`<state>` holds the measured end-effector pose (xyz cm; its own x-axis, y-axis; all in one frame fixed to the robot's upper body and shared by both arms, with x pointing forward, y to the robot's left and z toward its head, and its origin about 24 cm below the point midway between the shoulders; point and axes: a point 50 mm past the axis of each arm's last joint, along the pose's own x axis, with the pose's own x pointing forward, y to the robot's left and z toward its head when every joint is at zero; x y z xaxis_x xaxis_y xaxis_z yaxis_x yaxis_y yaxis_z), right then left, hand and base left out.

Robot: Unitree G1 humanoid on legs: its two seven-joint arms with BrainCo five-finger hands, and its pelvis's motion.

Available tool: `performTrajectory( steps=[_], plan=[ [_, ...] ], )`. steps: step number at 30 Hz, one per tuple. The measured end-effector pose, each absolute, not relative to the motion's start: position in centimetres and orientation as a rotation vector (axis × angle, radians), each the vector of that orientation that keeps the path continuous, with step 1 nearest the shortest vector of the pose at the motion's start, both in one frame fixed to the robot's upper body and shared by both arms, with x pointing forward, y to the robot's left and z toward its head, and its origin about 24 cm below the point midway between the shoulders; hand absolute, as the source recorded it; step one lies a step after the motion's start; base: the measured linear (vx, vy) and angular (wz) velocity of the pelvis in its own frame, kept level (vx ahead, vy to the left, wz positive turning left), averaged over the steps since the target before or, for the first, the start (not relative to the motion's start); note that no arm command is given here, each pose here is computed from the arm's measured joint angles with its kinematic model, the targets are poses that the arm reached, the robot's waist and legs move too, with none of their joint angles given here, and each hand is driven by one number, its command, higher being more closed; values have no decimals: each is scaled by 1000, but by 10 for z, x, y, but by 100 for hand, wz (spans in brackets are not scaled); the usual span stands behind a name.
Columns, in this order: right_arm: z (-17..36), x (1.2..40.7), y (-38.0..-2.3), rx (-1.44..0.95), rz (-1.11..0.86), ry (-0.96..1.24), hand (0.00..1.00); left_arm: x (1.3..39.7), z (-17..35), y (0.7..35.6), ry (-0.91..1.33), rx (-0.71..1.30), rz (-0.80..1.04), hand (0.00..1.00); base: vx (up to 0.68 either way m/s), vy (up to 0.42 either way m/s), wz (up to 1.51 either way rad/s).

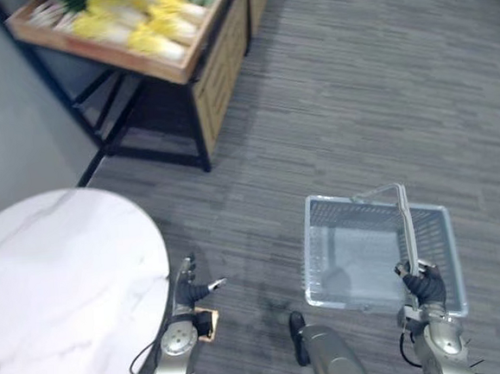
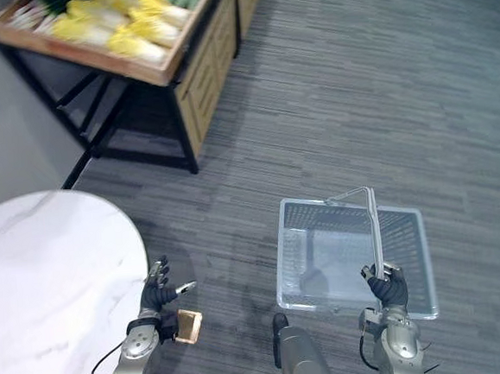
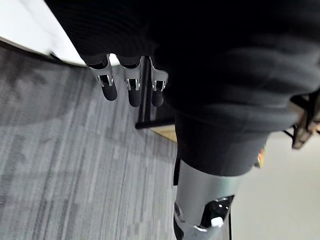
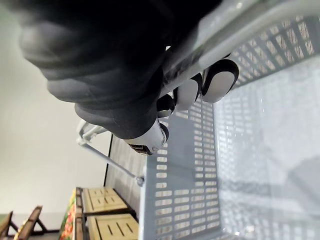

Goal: Pick vegetable in the basket

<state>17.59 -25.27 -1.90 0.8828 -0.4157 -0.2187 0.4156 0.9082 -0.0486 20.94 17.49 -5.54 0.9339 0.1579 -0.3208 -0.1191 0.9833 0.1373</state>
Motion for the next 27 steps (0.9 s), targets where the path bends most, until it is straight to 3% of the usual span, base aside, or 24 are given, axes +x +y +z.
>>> performTrajectory(
  steps=[5, 12, 18, 27],
  plan=[
    [-1, 191, -250, -35, -384, 150, 100, 202, -52, 167, 314, 99, 139, 0, 254, 30, -129],
    [11, 206, -247, -118, -329, 104, 100, 204, -25, 163, 179, 101, 207, 0, 258, 266, -66],
    [-3, 201, -241, -152, -314, 164, 100, 207, -12, 168, 115, 155, 209, 0, 476, 252, -2],
    [-7, 206, -230, -165, -231, 180, 100, 216, -30, 166, 194, 194, 181, 0, 597, -20, 27]
  ],
)
